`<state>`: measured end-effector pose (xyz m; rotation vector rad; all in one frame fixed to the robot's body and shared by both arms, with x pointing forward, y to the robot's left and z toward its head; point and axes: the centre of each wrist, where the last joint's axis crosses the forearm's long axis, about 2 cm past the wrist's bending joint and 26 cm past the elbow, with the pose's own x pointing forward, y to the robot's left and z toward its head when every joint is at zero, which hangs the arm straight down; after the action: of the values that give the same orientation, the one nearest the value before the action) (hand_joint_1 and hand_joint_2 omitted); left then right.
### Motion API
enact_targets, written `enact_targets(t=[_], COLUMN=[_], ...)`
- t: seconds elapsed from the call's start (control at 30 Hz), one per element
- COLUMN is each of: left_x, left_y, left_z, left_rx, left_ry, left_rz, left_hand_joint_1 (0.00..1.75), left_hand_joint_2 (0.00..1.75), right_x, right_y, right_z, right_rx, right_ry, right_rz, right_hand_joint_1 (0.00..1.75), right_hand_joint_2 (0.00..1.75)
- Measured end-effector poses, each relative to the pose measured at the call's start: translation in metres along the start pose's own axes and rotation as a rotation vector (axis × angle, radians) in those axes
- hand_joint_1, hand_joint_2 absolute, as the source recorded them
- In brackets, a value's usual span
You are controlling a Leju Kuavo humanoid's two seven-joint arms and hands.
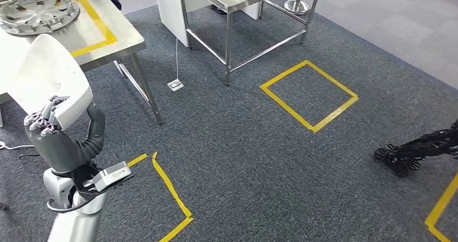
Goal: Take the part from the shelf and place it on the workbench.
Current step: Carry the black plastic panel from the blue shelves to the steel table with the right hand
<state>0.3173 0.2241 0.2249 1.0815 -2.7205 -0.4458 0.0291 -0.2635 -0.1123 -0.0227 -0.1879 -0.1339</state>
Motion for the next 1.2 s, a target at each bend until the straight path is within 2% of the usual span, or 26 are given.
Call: enact_targets(t=[1.2], left_x=[0.0007], left_y=[0.0026], left_z=[0.001], left_rx=[0.006], left_ry=[0.006], left_rz=[-0.011], left_hand_joint_1=[1.75], left_hand_joint_2=[1.75], right_x=[-0.0012], right_y=[0.0019], right_z=[0.0003], right_rx=[0.002], right_ry=[0.001], right_rz=[0.001], right_hand_joint_1=[0.0], right_hand_joint_2=[0.0])
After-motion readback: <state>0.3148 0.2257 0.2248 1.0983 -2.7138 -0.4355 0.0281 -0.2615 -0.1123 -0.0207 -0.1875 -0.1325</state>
